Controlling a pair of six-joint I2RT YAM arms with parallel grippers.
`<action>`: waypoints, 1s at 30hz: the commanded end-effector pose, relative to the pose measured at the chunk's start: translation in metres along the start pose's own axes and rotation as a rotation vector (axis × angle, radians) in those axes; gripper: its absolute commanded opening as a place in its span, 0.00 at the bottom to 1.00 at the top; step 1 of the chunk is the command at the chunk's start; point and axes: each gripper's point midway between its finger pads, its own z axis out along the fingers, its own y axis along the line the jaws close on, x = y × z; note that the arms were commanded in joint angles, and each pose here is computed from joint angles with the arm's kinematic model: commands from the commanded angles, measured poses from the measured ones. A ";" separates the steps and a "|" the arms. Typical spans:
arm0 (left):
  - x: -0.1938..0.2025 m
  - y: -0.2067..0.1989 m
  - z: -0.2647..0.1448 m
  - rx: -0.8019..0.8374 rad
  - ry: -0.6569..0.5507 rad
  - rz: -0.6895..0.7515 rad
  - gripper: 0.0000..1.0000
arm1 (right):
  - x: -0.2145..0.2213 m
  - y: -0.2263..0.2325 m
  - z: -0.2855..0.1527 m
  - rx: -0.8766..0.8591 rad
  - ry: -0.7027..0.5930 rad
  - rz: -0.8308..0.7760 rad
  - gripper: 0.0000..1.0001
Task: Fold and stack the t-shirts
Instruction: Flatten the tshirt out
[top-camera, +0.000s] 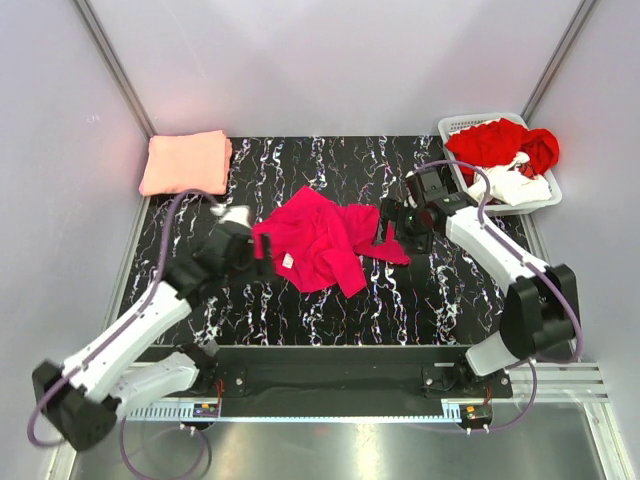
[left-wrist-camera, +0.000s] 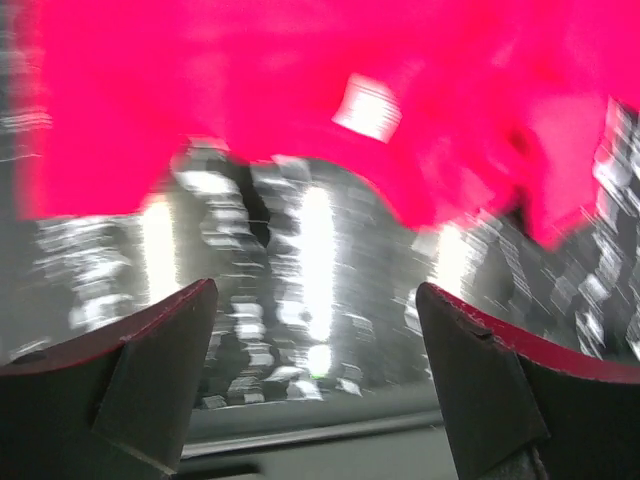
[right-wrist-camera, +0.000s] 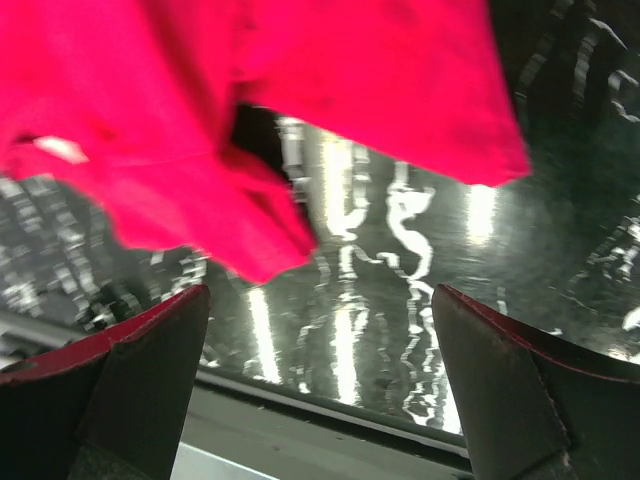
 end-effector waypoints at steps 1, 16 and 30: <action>-0.004 -0.080 0.005 0.166 -0.036 -0.016 0.86 | -0.002 -0.038 0.009 0.148 -0.008 0.063 1.00; 0.061 -0.207 0.093 0.219 0.158 0.115 0.92 | -0.012 -0.093 0.022 0.184 0.004 0.215 0.91; 0.093 -0.207 0.127 0.183 0.237 0.109 0.87 | -0.003 -0.102 0.076 0.163 0.102 0.255 0.71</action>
